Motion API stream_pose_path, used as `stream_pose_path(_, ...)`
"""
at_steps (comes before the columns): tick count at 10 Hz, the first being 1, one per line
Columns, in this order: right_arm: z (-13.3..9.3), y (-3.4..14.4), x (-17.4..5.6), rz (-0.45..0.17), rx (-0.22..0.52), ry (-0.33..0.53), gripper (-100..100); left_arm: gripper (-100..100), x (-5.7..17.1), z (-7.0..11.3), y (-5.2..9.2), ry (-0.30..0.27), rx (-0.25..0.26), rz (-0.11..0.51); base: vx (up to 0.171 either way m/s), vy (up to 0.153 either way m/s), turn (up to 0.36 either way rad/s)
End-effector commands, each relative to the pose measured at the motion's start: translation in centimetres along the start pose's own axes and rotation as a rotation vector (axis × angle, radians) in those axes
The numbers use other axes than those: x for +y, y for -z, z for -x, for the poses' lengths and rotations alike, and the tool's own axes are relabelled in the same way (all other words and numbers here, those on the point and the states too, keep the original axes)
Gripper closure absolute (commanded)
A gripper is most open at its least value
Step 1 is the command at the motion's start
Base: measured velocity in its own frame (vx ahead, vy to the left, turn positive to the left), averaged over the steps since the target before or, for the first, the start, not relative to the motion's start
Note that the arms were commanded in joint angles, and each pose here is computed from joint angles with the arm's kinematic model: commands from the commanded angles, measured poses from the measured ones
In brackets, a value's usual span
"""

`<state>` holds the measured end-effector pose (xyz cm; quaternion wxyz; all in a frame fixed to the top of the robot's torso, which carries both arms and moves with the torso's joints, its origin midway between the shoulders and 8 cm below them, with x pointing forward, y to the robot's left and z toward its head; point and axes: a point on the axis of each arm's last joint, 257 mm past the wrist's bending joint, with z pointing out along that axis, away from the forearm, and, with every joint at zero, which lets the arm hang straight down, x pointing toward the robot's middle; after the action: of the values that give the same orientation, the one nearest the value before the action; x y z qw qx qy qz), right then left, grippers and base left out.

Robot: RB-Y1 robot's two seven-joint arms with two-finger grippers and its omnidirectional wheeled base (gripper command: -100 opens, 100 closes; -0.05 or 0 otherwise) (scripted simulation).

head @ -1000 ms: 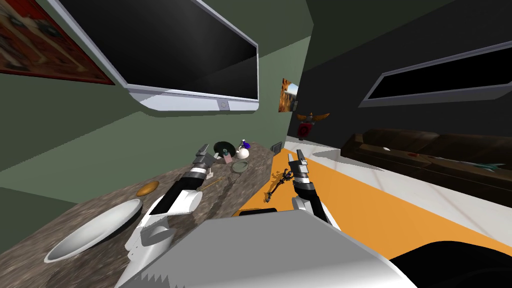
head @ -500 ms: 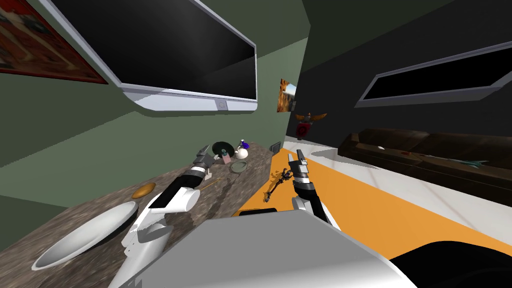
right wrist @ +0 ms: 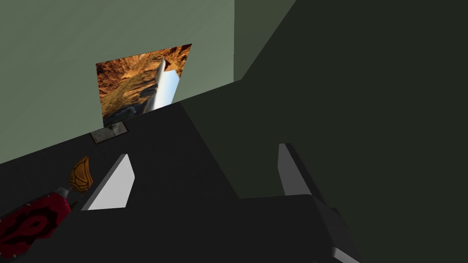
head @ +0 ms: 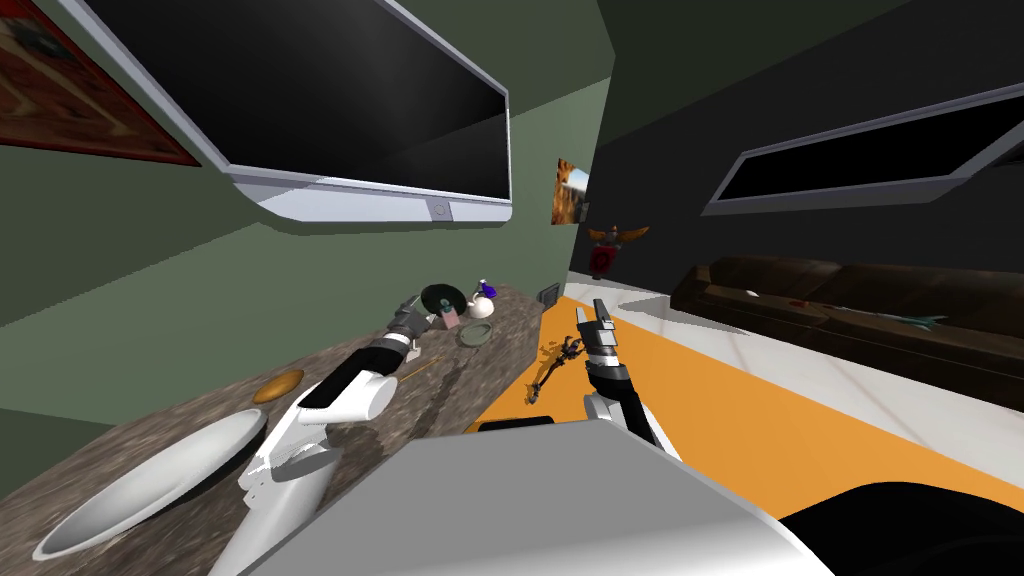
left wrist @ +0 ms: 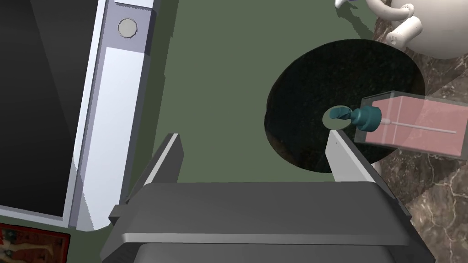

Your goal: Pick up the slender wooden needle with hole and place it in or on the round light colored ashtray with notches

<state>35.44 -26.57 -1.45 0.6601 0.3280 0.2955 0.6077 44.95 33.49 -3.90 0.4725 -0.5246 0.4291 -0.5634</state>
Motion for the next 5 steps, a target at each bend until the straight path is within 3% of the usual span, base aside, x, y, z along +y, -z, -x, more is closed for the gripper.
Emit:
stream_pose_path(1, 0.0, 0.0, 0.0, 0.0, 0.0, 0.0, 0, -100, 0.9, 1.0, -0.1, 0.012, -0.021, 0.046, 0.0, -0.007, -0.038)
stream_pose_path(5, 0.0, 0.0, 0.0, 0.0, 0.0, 0.0, 0, -100, 3.0, 2.7, -0.1, 0.034, -0.067, 0.141, 0.002, -0.004, -0.029)
